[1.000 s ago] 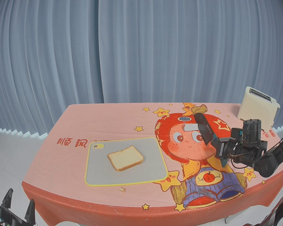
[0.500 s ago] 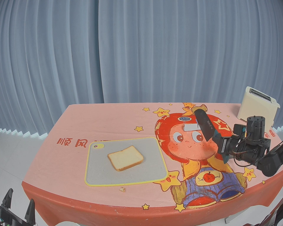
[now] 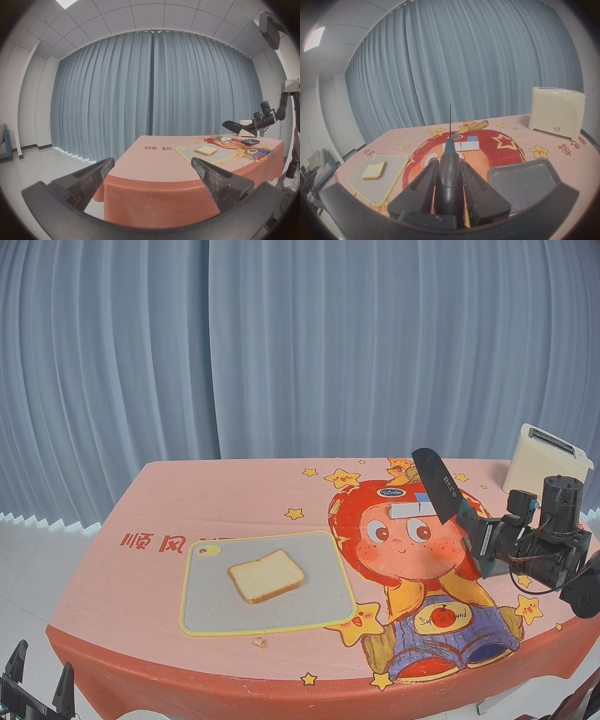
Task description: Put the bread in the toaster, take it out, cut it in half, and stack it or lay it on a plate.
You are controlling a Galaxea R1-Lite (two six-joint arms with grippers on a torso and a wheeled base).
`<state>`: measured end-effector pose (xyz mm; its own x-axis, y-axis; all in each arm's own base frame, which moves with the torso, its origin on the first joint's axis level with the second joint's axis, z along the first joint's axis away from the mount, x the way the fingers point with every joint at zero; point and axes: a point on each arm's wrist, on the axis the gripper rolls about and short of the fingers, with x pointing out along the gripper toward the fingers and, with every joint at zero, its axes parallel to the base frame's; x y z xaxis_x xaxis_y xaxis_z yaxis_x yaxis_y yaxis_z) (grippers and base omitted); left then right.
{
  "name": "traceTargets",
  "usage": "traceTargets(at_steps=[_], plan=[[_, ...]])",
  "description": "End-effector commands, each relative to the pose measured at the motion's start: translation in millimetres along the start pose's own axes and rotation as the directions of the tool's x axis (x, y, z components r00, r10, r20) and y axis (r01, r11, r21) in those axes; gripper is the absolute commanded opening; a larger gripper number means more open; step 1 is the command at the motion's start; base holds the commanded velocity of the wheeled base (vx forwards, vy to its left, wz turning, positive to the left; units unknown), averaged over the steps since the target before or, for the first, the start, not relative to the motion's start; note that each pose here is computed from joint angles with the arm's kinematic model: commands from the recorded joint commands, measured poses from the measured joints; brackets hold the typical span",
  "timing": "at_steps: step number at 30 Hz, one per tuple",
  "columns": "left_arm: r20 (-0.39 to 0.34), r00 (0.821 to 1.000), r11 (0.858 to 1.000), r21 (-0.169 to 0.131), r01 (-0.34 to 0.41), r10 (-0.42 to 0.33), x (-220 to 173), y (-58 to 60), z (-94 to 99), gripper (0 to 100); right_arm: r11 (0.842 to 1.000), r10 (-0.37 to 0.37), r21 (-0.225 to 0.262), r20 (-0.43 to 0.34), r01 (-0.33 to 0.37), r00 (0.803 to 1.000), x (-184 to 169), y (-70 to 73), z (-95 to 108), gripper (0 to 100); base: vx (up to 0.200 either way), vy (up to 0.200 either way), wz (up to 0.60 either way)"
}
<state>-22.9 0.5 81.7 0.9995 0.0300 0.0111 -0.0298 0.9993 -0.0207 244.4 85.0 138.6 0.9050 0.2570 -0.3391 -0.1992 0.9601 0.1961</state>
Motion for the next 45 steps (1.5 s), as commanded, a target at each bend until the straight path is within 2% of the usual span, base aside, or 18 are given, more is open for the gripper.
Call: traceTargets(at_steps=[1, 6, 11, 21, 39, 45], plan=[[-0.013, 1.000, 1.000, 0.001, -0.001, 0.001, 1.0, 0.1, -4.9, 100, 0.999, 0.052, -0.012, 0.042, -0.052, 0.998, -17.2, 11.3, 5.6, 0, 0.000, 0.000, 0.00], [-0.014, 1.000, 1.000, 0.001, -0.001, 0.001, 1.0, 0.1, -5.0, 100, 0.993, 0.117, -0.023, 0.086, -0.115, 0.989, -35.0, 21.4, 13.7, 0, 0.000, 0.000, 0.00], [-0.014, 1.000, 1.000, 0.001, -0.001, 0.001, 1.0, 0.1, -5.0, 100, 0.992, 0.125, -0.017, 0.117, -0.123, 0.985, -47.2, 19.6, 14.7, 0, 0.000, 0.000, 0.00], [-0.014, 1.000, 1.000, 0.001, -0.002, 0.003, 1.0, 0.1, -5.0, 100, 0.984, 0.176, -0.027, 0.084, -0.174, 0.981, -50.9, 22.2, 7.2, 0, 0.000, 0.000, 0.00], [-0.014, 1.000, 1.000, -0.002, -0.004, 0.004, 1.0, 0.1, -5.0, 100, 0.973, 0.229, -0.046, 0.096, -0.226, 0.969, -60.4, 31.7, 7.5, 0, 0.000, 0.000, 0.00], [-0.014, 1.000, 1.000, -0.002, -0.004, 0.004, 1.0, 0.1, -5.0, 100, 0.971, 0.237, -0.051, 0.092, -0.233, 0.967, -60.8, 33.4, 6.5, 0, 0.000, 0.200, 0.00]])
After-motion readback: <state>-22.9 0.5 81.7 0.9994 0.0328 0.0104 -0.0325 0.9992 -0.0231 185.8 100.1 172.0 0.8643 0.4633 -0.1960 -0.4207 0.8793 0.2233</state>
